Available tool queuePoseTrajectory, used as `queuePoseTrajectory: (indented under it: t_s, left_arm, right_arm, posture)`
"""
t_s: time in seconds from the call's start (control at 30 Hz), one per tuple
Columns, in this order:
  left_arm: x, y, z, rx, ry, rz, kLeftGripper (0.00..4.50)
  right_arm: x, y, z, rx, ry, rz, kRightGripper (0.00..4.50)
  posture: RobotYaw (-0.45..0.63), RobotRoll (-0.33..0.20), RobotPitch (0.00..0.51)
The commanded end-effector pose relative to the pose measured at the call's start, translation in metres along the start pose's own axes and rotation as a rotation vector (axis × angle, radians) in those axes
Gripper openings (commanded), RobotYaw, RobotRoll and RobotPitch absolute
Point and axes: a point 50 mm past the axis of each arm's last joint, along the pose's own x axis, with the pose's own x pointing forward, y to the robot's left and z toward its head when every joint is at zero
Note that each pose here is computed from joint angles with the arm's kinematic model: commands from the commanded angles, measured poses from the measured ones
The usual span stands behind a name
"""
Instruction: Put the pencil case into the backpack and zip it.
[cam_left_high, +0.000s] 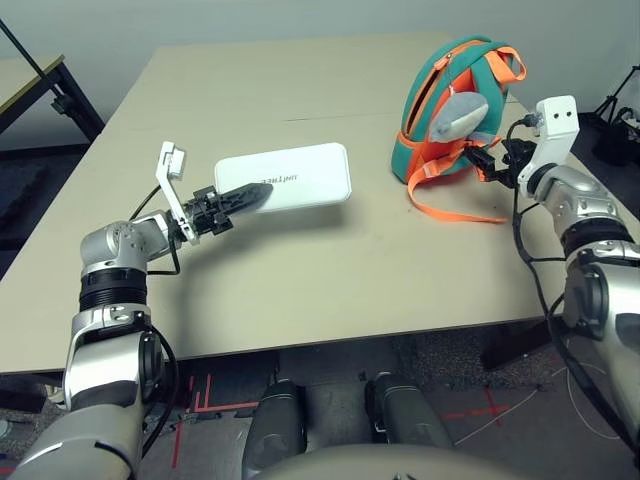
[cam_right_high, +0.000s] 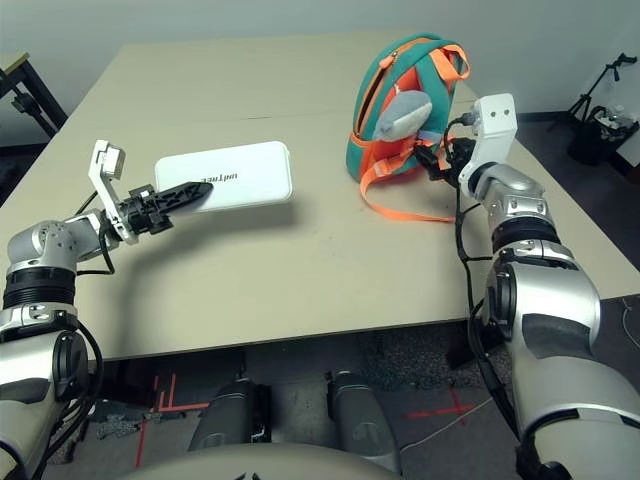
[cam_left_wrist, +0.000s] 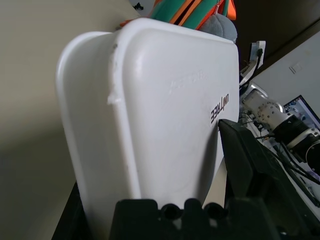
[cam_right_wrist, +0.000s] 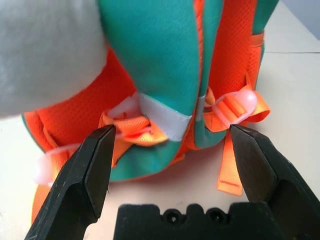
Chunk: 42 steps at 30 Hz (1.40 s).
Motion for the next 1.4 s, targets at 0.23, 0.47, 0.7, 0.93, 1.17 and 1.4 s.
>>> queuePoseTrajectory:
  t_s: [0.23, 0.47, 0.7, 0.93, 1.17, 1.4]
  left_arm:
    - [-0.004, -0.005, 0.006, 0.021, -0.033, -0.019, 3.16]
    - [-0.002, -0.006, 0.006, 0.019, -0.032, -0.021, 3.16]
    - [-0.005, -0.005, 0.006, 0.021, -0.04, -0.009, 3.16]
    - [-0.014, 0.0, 0.015, 0.063, -0.11, 0.064, 3.16]
    - [-0.028, 0.003, 0.042, 0.141, -0.213, 0.137, 3.16]
    - [-0.036, 0.003, 0.057, 0.182, -0.256, 0.166, 3.16]
  right_arm:
    - [0.008, 0.01, 0.011, 0.056, -0.045, 0.005, 4.11]
    - [0.011, 0.017, 0.012, 0.086, -0.055, 0.043, 1.57]
    - [0.011, 0.019, 0.018, 0.093, -0.101, 0.092, 0.0]
    - [0.011, 0.035, 0.031, 0.094, -0.201, 0.29, 0.0]
    - [0.004, 0.065, 0.056, 0.113, -0.338, 0.487, 0.0]
    - [-0.023, 0.093, 0.068, 0.134, -0.391, 0.571, 0.0]
  posture:
    - [-0.09, 0.0, 0.022]
    - [-0.09, 0.0, 0.025]
    - [-0.09, 0.0, 0.033]
    - [-0.11, 0.0, 0.042]
    - [-0.12, 0.0, 0.048]
    - [-0.13, 0.0, 0.055]
